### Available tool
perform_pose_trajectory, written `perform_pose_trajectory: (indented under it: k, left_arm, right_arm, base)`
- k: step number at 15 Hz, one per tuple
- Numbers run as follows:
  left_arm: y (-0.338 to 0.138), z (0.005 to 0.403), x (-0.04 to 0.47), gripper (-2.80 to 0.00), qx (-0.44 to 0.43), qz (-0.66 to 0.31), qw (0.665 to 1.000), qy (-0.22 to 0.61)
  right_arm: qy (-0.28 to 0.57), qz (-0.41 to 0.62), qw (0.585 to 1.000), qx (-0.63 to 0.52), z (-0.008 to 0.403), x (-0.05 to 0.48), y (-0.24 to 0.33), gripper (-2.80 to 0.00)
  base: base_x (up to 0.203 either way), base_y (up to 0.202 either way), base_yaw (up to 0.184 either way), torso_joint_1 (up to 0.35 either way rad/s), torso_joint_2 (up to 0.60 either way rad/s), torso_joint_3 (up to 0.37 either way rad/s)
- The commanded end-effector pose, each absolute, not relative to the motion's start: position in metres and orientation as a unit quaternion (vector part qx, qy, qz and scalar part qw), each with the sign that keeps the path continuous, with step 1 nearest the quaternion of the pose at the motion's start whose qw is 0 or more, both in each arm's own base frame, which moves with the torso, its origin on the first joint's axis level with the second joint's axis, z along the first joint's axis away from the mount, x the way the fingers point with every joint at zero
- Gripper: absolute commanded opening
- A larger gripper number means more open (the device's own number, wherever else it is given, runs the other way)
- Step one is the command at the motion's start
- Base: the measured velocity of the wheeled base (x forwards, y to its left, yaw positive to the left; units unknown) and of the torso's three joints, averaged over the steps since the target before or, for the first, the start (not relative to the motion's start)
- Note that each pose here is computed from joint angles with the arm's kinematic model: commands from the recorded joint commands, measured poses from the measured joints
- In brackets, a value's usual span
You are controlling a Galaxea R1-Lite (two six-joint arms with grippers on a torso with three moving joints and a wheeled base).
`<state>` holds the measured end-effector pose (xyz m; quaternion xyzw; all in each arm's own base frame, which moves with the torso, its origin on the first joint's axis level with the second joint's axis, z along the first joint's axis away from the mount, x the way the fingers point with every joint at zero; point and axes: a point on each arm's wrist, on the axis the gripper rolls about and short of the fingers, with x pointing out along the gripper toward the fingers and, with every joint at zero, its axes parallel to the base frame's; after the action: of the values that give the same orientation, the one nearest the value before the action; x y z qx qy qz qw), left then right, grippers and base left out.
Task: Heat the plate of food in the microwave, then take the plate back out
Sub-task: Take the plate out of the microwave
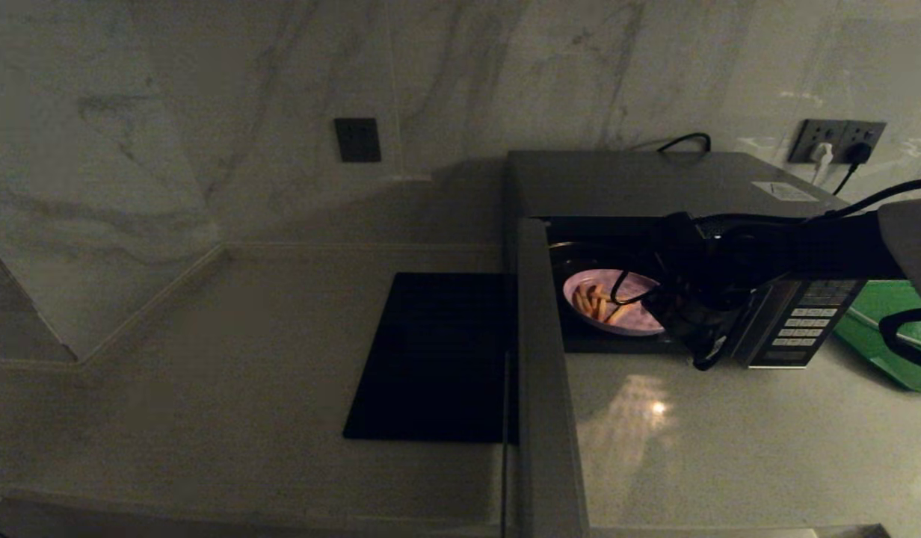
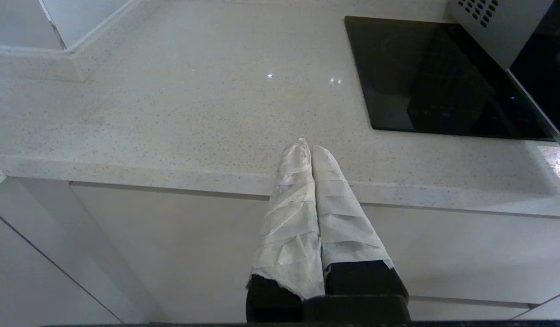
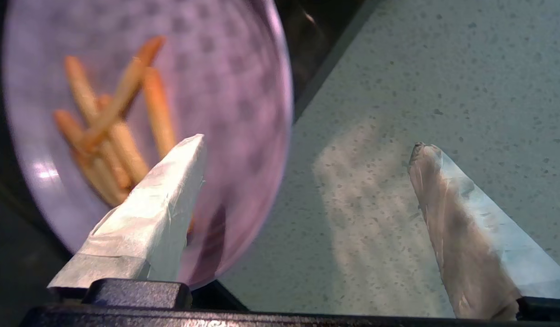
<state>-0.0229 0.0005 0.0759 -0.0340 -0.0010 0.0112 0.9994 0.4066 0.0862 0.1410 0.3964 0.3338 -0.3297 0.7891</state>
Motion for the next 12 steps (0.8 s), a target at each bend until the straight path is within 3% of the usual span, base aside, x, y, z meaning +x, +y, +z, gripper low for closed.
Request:
perform_pose_trajectory:
  k: [1, 12]
  left_arm:
    - [0.0005, 0.0759, -0.0229, -2.8, -0.035, 0.011, 0.999, -0.001]
    - [0.0005, 0.0759, -0.0229, -2.8, -0.035, 0.011, 0.999, -0.001]
  right_arm:
    - [0.341, -0.338, 0.785, 0.392, 0.133, 0.4058, 0.0863, 0.0]
    - [0.346, -0.342, 0.783, 0.388, 0.1279, 0.4057, 0.0856, 0.0]
  base:
    - [0.0, 0.0, 0.0, 0.0, 0.0, 0.0]
    - [0.0, 0.0, 0.0, 0.0, 0.0, 0.0]
